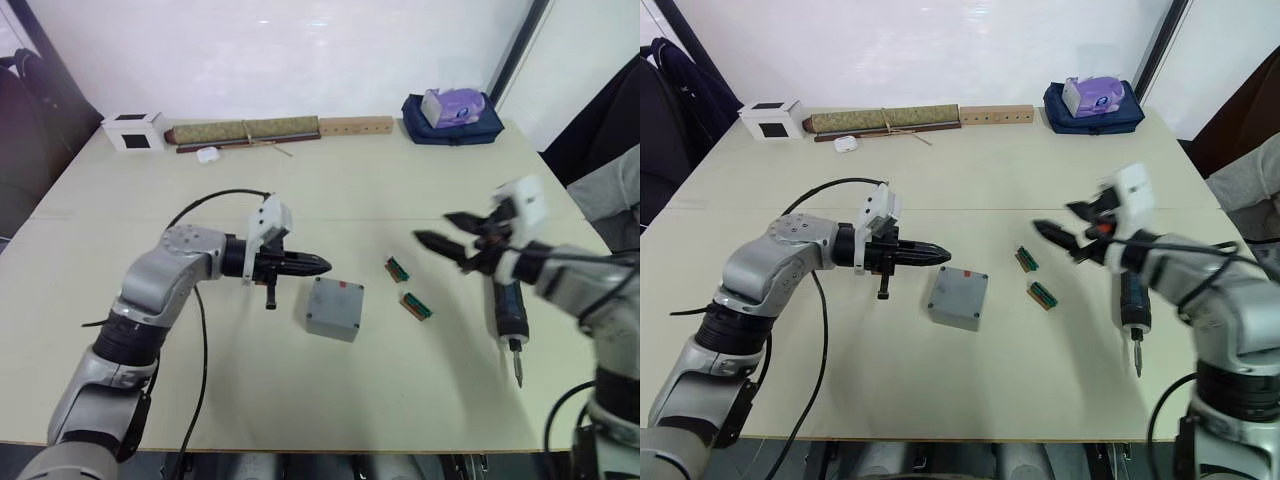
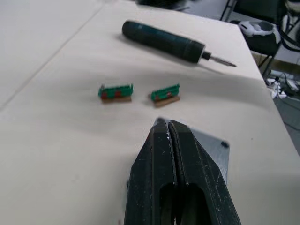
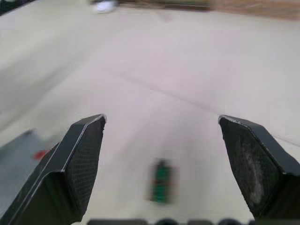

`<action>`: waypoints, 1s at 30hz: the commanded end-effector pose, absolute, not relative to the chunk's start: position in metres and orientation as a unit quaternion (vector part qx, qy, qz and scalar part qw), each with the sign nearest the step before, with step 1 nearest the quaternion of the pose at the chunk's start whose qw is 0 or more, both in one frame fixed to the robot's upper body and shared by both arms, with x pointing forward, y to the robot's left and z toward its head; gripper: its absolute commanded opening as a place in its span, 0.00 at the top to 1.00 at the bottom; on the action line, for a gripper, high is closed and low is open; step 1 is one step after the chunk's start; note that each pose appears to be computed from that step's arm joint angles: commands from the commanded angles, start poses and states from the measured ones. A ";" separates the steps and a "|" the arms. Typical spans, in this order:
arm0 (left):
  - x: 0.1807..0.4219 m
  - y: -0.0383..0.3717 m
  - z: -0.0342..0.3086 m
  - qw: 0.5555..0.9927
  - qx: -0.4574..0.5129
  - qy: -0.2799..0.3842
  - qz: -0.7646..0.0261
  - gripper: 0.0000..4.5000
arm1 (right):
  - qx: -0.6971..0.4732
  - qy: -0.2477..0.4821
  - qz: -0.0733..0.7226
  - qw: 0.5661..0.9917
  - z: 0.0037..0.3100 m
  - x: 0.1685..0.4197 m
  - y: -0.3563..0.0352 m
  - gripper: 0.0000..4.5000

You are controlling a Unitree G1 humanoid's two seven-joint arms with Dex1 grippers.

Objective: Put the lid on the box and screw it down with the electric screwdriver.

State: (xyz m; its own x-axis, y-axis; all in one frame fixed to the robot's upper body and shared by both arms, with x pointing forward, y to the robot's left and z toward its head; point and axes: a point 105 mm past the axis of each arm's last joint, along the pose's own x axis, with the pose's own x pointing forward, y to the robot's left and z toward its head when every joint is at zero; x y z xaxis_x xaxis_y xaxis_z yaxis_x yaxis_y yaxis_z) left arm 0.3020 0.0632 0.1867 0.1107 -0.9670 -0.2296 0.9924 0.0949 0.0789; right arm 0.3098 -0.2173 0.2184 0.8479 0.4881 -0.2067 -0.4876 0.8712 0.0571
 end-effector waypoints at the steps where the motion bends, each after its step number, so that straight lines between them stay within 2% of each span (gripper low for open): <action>1: 0.289 0.042 0.206 0.696 0.141 0.004 -0.704 1.00 | 0.033 0.107 0.202 0.973 0.253 0.301 -0.260 0.06; 3: 0.284 0.033 0.208 0.680 0.151 -0.010 -0.717 1.00 | 0.022 0.150 0.177 0.973 0.251 0.296 -0.275 0.06; 5: 0.277 0.022 0.207 0.652 0.166 -0.025 -0.739 1.00 | 0.019 0.276 0.110 0.955 0.227 0.285 -0.302 0.06; 7: 0.272 0.014 0.204 0.634 0.174 -0.036 -0.753 1.00 | 0.028 0.372 0.099 0.922 0.206 0.272 -0.312 0.06; 11: 0.270 0.006 0.197 0.621 0.190 -0.042 -0.759 1.00 | 0.047 0.441 0.095 0.891 0.185 0.269 -0.317 0.06; 17: 0.272 0.005 0.195 0.626 0.199 -0.048 -0.753 1.00 | 0.052 0.492 0.094 0.864 0.163 0.270 -0.315 0.06; 21: 0.273 0.005 0.194 0.633 0.201 -0.046 -0.747 1.00 | 0.057 0.499 0.092 0.860 0.158 0.274 -0.316 0.06; 24: 0.278 0.007 0.195 0.654 0.193 -0.046 -0.730 1.00 | 0.071 0.502 0.097 0.857 0.151 0.281 -0.314 0.06; 30: 0.279 0.010 0.187 0.674 0.187 -0.036 -0.713 1.00 | -0.002 0.541 0.100 0.835 0.133 0.287 -0.311 0.06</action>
State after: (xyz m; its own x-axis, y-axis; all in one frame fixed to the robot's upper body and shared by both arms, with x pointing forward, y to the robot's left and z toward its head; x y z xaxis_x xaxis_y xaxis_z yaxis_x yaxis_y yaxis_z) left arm 0.2803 0.0093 0.1763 -0.0409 -0.9704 -0.2382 0.9605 -0.1038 0.2580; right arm 0.2816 -0.3099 0.1287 0.3809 0.1952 -0.9038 -0.1358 0.9787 0.1541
